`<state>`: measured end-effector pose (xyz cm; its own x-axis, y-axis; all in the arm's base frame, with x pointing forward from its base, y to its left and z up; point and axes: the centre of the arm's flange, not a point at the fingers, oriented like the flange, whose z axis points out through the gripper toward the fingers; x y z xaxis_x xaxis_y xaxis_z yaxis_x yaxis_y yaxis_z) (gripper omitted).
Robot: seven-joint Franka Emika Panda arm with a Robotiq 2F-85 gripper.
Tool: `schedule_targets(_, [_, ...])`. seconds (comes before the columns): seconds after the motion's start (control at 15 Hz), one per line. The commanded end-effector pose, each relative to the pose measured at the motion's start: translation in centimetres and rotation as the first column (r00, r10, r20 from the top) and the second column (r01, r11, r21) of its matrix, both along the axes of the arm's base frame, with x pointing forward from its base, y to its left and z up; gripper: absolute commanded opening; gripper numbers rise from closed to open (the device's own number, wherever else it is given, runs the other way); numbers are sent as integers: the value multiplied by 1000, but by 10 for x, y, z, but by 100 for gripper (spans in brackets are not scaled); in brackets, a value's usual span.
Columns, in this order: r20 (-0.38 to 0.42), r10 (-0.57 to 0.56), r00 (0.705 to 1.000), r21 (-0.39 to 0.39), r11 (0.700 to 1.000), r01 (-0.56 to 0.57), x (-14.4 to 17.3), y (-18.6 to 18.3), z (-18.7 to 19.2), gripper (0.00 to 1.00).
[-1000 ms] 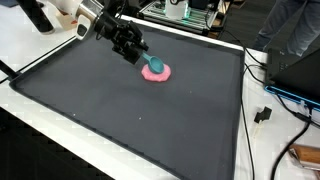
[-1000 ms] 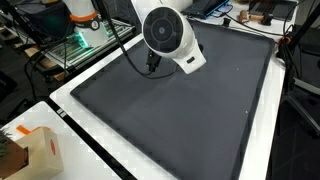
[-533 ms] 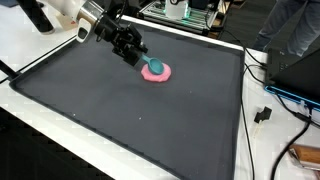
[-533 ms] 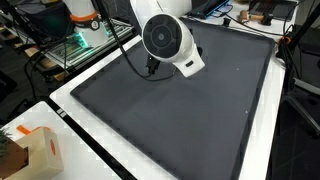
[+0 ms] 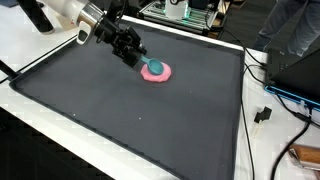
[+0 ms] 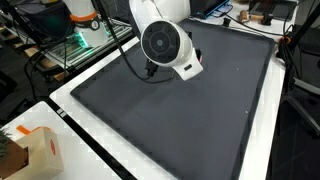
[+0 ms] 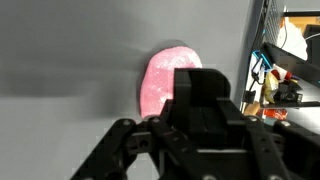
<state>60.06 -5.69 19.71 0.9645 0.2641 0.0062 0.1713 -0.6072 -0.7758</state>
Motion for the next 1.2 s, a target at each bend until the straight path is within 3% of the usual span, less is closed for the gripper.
schedule_targets(0.0, [-33,-2,999,-90,996,-1,-2,-10,-44,25])
schedule_targets(1.13, [-22,14,1000,-47,999,-15,-1,-2,-16,25])
